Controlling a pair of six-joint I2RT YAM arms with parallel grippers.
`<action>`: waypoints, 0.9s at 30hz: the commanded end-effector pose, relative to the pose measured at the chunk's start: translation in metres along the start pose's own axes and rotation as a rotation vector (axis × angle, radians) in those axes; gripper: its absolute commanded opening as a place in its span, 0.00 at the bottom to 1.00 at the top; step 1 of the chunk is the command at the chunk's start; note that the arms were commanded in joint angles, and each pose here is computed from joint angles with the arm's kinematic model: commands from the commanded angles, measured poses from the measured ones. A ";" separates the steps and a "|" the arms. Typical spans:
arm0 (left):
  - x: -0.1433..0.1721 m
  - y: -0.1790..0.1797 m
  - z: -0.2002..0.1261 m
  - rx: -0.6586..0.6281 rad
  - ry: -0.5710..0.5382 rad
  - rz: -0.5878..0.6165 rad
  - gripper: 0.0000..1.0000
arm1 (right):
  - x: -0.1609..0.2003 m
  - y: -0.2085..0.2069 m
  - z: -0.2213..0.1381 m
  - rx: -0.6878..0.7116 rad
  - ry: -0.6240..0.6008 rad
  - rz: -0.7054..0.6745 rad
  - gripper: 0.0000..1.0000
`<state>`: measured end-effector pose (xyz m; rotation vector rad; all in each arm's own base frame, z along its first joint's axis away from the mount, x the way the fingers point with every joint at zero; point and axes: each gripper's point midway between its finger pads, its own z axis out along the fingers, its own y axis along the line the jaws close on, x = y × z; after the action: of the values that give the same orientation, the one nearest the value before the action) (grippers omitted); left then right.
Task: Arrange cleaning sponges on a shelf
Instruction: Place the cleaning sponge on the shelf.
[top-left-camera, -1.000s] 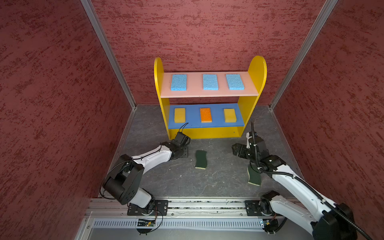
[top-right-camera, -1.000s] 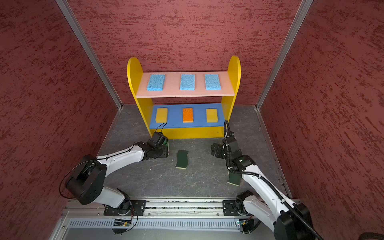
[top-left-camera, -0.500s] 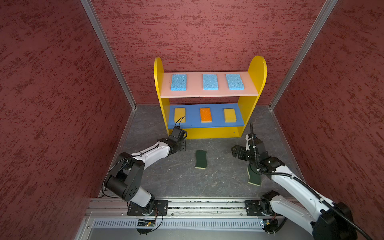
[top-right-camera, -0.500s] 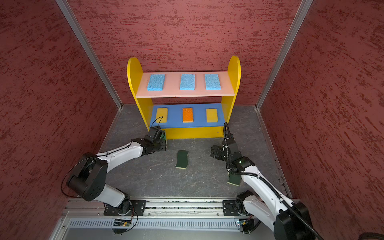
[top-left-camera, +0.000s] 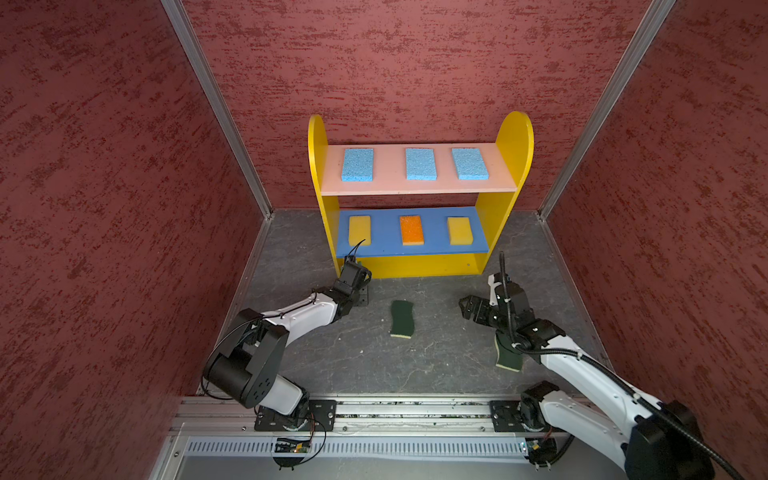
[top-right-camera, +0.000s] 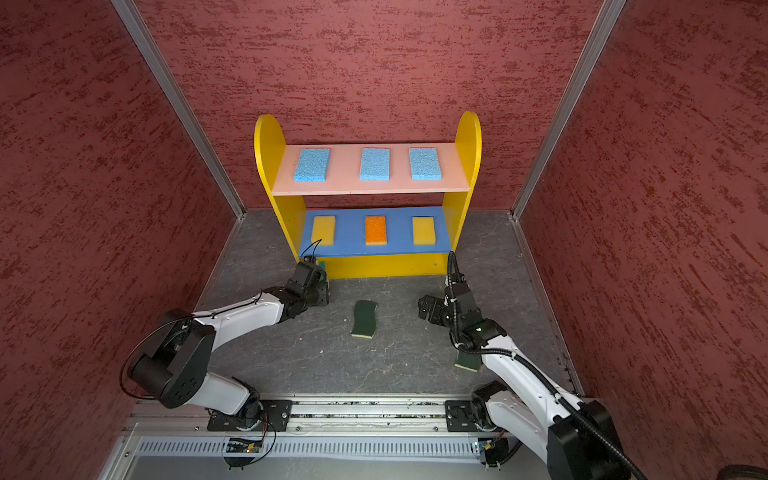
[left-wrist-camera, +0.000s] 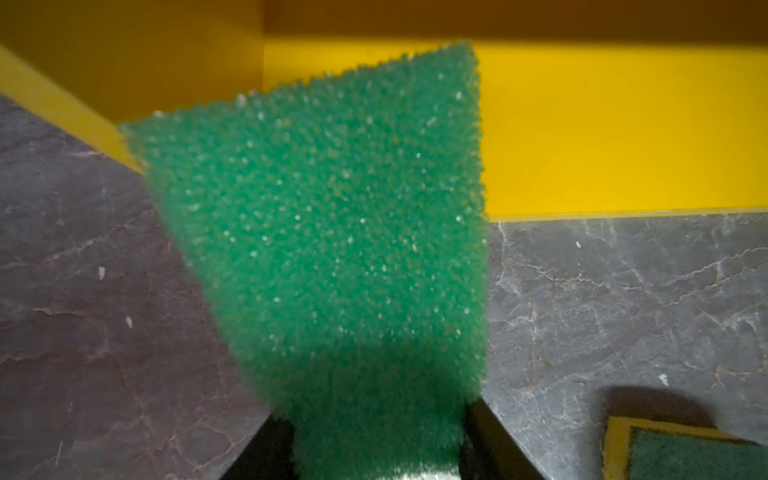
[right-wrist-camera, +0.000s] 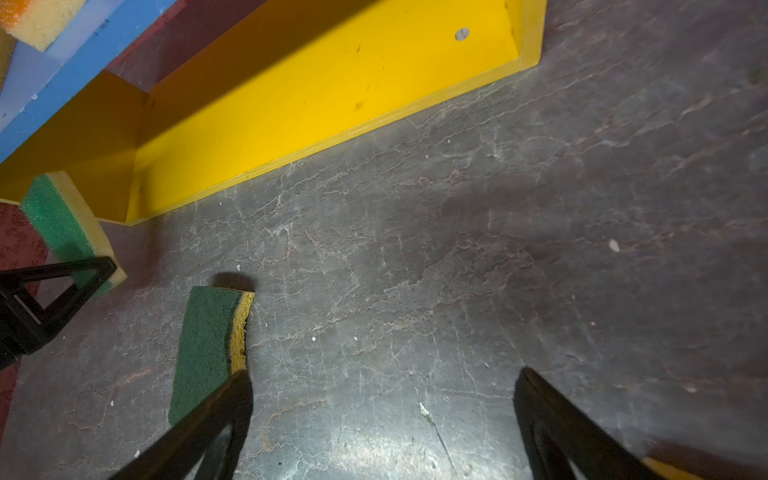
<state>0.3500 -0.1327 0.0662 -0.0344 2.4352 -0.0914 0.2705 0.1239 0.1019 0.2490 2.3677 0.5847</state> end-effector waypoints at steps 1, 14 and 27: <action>-0.028 -0.004 0.000 -0.003 -0.090 0.007 0.54 | -0.011 0.013 -0.002 -0.073 -0.048 0.013 0.99; -0.039 -0.007 0.028 -0.041 -0.124 0.003 0.56 | -0.008 0.013 -0.003 -0.109 -0.082 0.005 0.99; -0.035 0.002 0.041 -0.119 -0.127 0.024 0.57 | -0.008 0.014 -0.002 -0.126 -0.095 -0.001 0.99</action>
<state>0.4021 -0.1354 0.0622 -0.0703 2.3050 0.0218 0.2717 0.1323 0.1088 0.2166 2.2695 0.6819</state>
